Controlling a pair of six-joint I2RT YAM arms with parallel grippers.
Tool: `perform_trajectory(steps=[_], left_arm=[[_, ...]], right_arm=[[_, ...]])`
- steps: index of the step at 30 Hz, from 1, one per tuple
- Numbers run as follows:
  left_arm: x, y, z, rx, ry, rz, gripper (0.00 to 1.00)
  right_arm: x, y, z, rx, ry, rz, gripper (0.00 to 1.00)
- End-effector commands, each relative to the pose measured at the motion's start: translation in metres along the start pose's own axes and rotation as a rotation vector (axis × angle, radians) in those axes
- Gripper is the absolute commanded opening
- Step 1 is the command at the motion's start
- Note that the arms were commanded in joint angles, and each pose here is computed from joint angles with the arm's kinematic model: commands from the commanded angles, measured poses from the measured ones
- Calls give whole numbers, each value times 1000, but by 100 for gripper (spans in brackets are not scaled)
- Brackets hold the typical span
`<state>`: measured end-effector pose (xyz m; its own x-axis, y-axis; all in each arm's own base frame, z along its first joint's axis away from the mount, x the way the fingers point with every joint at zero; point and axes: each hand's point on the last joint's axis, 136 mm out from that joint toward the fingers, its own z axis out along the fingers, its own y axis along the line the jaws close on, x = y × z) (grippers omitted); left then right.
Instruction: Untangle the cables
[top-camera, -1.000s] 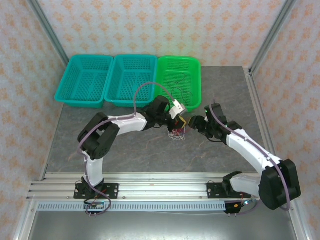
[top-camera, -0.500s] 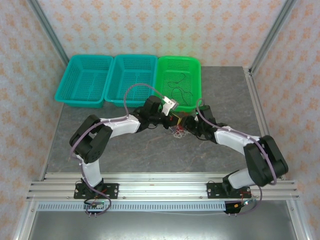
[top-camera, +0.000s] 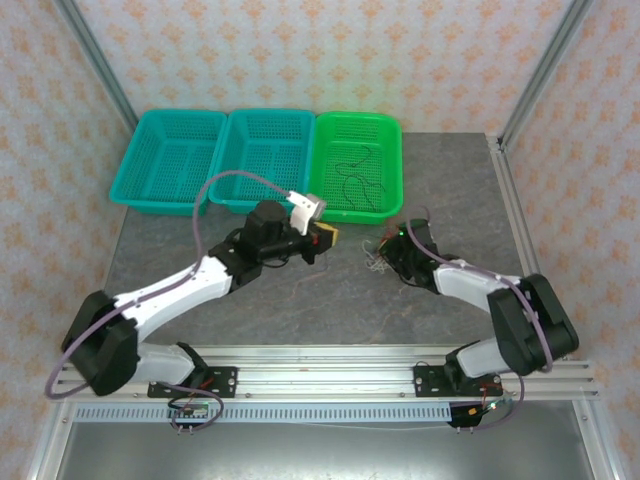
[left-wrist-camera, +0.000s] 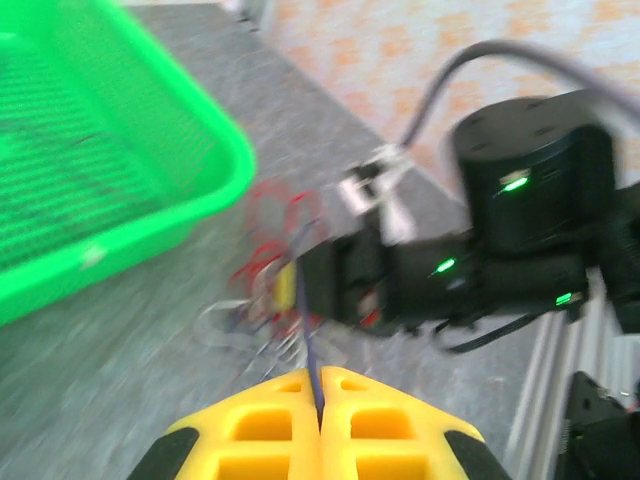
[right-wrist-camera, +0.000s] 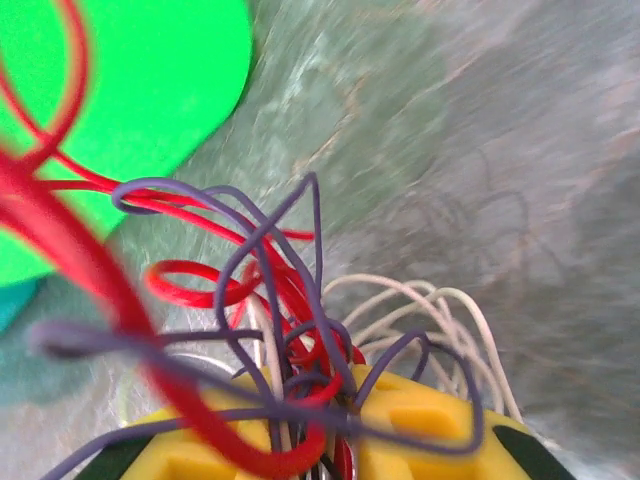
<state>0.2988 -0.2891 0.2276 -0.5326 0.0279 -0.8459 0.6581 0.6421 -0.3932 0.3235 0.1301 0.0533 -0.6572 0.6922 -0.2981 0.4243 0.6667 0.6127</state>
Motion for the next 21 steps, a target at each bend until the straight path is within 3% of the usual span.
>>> perform_trajectory(steps=[1, 4, 6, 9, 12, 14, 16, 18, 21], left_arm=[[-59, 28, -73, -245, -248, -35, 0], [-47, 58, -113, -396, -280, -103, 0], [-30, 65, -122, -417, -249, -111, 0], [3, 53, -107, -299, -146, -79, 0], [36, 38, -81, -137, -92, -117, 0], [50, 27, -69, -75, -86, -101, 0], [56, 9, -59, -17, -77, -20, 9], [55, -13, -52, 35, -63, 102, 26], [42, -26, -46, 51, -65, 250, 38]], right_arm=[[-29, -99, -26, 348, -181, 195, 18], [-45, -109, -42, 351, -235, 229, 18], [-53, -105, -48, 316, -259, 223, 17], [-61, -73, -52, 178, -252, 125, 0], [-53, -13, -51, -56, -148, -63, 0], [-45, 13, -55, -126, -87, -176, 0], [-32, 35, -60, -196, -15, -290, 0], [-19, 51, -67, -228, 41, -409, 0], [6, 74, -80, -246, 96, -631, 0]])
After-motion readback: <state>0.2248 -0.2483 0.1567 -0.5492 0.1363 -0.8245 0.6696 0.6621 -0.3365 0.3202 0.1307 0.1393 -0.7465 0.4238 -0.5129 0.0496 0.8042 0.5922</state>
